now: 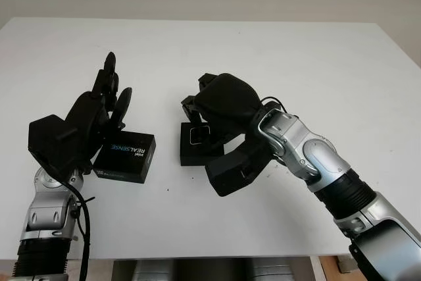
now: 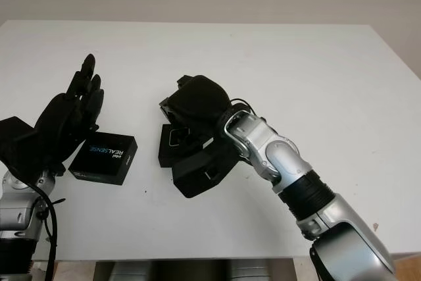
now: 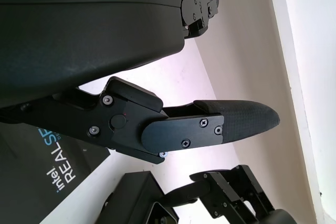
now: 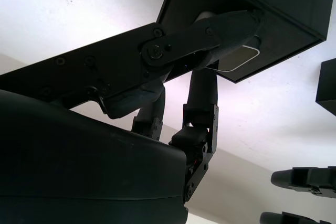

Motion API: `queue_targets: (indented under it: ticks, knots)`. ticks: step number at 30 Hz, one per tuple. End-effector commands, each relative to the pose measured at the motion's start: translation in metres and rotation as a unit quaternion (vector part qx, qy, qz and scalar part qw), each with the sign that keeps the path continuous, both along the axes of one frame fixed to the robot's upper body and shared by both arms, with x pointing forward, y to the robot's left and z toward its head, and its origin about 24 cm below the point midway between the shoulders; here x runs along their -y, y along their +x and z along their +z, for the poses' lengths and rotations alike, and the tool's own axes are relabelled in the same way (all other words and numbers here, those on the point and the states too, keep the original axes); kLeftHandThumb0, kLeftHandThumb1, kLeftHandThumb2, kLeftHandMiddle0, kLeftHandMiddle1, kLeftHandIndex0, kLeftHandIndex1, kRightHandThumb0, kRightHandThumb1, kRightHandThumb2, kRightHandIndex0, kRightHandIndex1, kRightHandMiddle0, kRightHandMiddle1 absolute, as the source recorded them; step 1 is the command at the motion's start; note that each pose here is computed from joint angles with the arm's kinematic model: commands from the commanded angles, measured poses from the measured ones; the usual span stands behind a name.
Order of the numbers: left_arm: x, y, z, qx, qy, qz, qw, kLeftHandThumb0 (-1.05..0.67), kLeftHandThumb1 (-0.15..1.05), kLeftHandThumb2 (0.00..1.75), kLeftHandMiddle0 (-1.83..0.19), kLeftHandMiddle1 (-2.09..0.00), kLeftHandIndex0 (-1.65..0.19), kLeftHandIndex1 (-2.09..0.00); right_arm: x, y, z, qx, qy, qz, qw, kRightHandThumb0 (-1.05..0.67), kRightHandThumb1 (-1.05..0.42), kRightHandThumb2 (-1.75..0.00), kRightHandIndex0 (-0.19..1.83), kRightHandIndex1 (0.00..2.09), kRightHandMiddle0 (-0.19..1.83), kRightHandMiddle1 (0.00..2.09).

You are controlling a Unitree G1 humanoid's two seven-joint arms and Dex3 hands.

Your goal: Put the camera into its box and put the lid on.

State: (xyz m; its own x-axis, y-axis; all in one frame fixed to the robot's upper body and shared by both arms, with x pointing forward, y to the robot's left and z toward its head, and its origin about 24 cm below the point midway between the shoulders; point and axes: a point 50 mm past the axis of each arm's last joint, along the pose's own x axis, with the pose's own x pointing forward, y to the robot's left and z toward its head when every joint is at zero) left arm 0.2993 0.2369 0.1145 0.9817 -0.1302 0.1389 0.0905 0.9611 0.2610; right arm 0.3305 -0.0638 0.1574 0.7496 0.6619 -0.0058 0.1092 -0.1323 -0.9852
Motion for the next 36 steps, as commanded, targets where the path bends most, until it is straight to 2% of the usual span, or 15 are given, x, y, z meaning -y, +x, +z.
queue_targets:
  ticks: [1,5,9,12,15,18,20,23,28,33,36]
  knots:
    - [0.0,0.0,0.005,0.01,-0.005,0.0,1.0,-0.87,1.05,0.52,0.19,0.0,0.19,0.0,0.002,-0.001,-0.005,-0.019,0.009,-0.001,1.0,-0.41,-0.92,-0.06,0.23,1.34,0.57,1.25]
    - [0.0,0.001,0.005,0.012,0.0,-0.004,1.0,-0.86,1.05,0.53,0.19,0.0,0.19,0.0,0.01,0.001,-0.003,-0.033,0.022,-0.014,0.999,-0.43,-0.95,-0.06,0.15,1.52,0.55,1.28]
    - [0.0,0.001,0.005,0.013,-0.002,-0.006,1.0,-0.86,1.05,0.54,0.19,0.0,0.19,0.0,0.019,0.002,-0.004,-0.045,0.037,-0.028,0.998,-0.47,-0.95,-0.05,0.16,1.46,0.52,1.3]
    - [-0.001,0.002,0.006,0.011,0.0,-0.005,1.0,-0.86,1.05,0.54,0.19,0.0,0.19,0.0,0.022,0.0,-0.005,-0.056,0.029,-0.036,0.997,-0.49,-0.95,-0.06,0.16,1.37,0.49,1.31]
    - [-0.001,0.002,0.006,0.009,-0.001,-0.005,1.0,-0.87,1.05,0.54,0.19,0.0,0.19,0.0,0.023,-0.003,-0.006,-0.067,-0.005,-0.045,0.997,-0.52,-0.99,-0.06,0.15,1.2,0.41,1.37]
    - [-0.002,0.001,0.007,0.007,-0.005,-0.004,1.0,-0.87,1.05,0.53,0.19,0.0,0.19,0.0,0.023,-0.007,-0.005,-0.075,-0.037,-0.047,0.995,-0.61,-0.97,-0.05,0.14,1.04,0.34,1.36]
    - [-0.002,0.001,0.007,0.008,-0.004,-0.004,1.0,-0.87,1.05,0.52,0.19,0.0,0.19,0.0,0.023,-0.011,-0.004,-0.08,-0.046,-0.05,0.994,-0.68,-0.93,-0.05,0.21,0.71,0.33,0.92]
    - [-0.002,0.001,0.008,0.007,-0.002,-0.004,1.0,-0.87,1.05,0.52,0.19,0.0,0.19,0.0,0.023,-0.015,-0.002,-0.082,-0.053,-0.05,0.994,-0.69,-0.92,-0.05,0.28,0.41,0.38,0.58]
    - [-0.002,0.0,0.008,0.009,-0.003,-0.005,1.0,-0.87,1.05,0.52,0.19,0.0,0.19,0.0,0.025,-0.024,0.001,-0.079,-0.062,-0.046,0.994,-0.68,-0.92,-0.06,0.26,0.22,0.37,0.42]
    - [-0.002,-0.001,0.007,0.007,-0.011,-0.003,1.0,-0.86,1.05,0.51,0.19,0.0,0.19,0.0,0.027,-0.035,0.0,-0.086,-0.069,-0.044,0.993,-0.71,-0.94,-0.06,0.16,0.09,0.23,0.24]
    - [-0.001,-0.001,0.007,0.006,-0.005,-0.007,1.0,-0.86,1.05,0.52,0.19,0.0,0.19,0.0,0.03,-0.039,-0.004,-0.095,-0.038,-0.05,0.993,-0.7,-0.96,-0.06,0.05,0.03,0.12,0.13]
